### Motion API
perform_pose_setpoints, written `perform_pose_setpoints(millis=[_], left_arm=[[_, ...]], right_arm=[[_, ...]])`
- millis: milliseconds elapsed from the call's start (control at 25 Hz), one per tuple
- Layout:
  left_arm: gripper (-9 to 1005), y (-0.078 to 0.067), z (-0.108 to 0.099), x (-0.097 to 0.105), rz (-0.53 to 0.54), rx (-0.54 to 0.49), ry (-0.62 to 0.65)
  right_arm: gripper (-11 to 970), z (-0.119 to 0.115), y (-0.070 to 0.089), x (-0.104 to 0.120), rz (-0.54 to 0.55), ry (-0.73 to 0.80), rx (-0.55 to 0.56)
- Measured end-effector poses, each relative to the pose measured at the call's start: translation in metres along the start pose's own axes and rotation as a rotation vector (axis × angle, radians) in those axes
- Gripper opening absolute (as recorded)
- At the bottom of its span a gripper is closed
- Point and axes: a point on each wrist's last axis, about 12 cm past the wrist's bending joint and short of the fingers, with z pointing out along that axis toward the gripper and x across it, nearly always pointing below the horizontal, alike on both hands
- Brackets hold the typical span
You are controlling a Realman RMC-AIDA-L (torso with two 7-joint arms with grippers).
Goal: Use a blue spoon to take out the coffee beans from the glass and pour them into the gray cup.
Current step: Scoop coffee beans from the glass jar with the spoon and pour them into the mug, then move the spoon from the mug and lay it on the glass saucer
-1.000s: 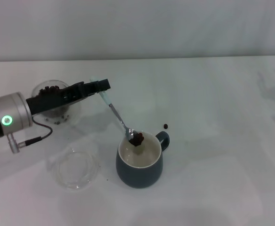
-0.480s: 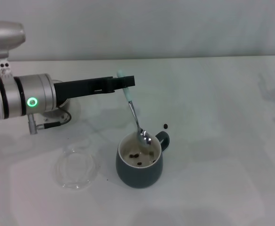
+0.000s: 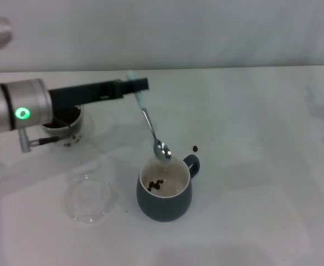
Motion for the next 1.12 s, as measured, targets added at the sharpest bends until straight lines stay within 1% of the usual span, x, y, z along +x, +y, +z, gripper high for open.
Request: perform_pose_setpoints(millis=[120, 160, 240, 280, 320, 360, 400, 560, 720, 840, 1000, 1120], left_arm=[[134, -0.001, -0.02, -0.004, -0.004, 0.008, -0.074], [133, -0.001, -0.024, -0.004, -0.009, 0.008, -0.086], [133, 0.002, -0.037, -0.002, -0.041, -0.002, -0.121], [133, 0.006, -0.043, 0.001, -0.065, -0.012, -0.139], [133, 0.013, -0.054, 0.008, -0.103, -0.036, -0.165], [133, 0.016, -0.059, 0.013, -0.121, -0.049, -0.176], [132, 0.016, -0.059, 0.013, -0.121, -0.049, -0.176], [133, 0.032, -0.077, 0.036, -0.168, -0.121, -0.196], [134, 0.045, -0.09, 0.059, -0.202, -0.195, -0.197], [134, 0.053, -0.097, 0.074, -0.229, -0.243, -0.197], [133, 0.057, -0.1, 0.085, -0.255, -0.27, -0.191], [133, 0.059, -0.1, 0.089, -0.257, -0.29, -0.18]], right_arm=[[508, 0.002, 0.001, -0.001, 0.0, -0.006, -0.002], [508, 0.002, 0.001, -0.001, 0.0, -0.008, -0.002], [508, 0.003, 0.001, -0.002, 0.0, -0.011, -0.003], [508, 0.004, 0.0, -0.003, -0.001, -0.014, -0.003], [508, 0.005, 0.001, -0.003, 0.0, -0.016, -0.004], [508, 0.006, 0.001, -0.003, 0.0, -0.018, -0.005], [508, 0.006, 0.001, -0.003, 0.0, -0.018, -0.005], [508, 0.007, 0.001, -0.004, -0.002, -0.021, -0.007], [508, 0.009, 0.001, -0.005, -0.007, -0.026, -0.008], [507, 0.009, 0.001, -0.006, -0.01, -0.031, -0.009], [507, 0.01, 0.0, -0.007, -0.014, -0.037, -0.01], [507, 0.011, 0.0, -0.007, -0.014, -0.039, -0.01]])
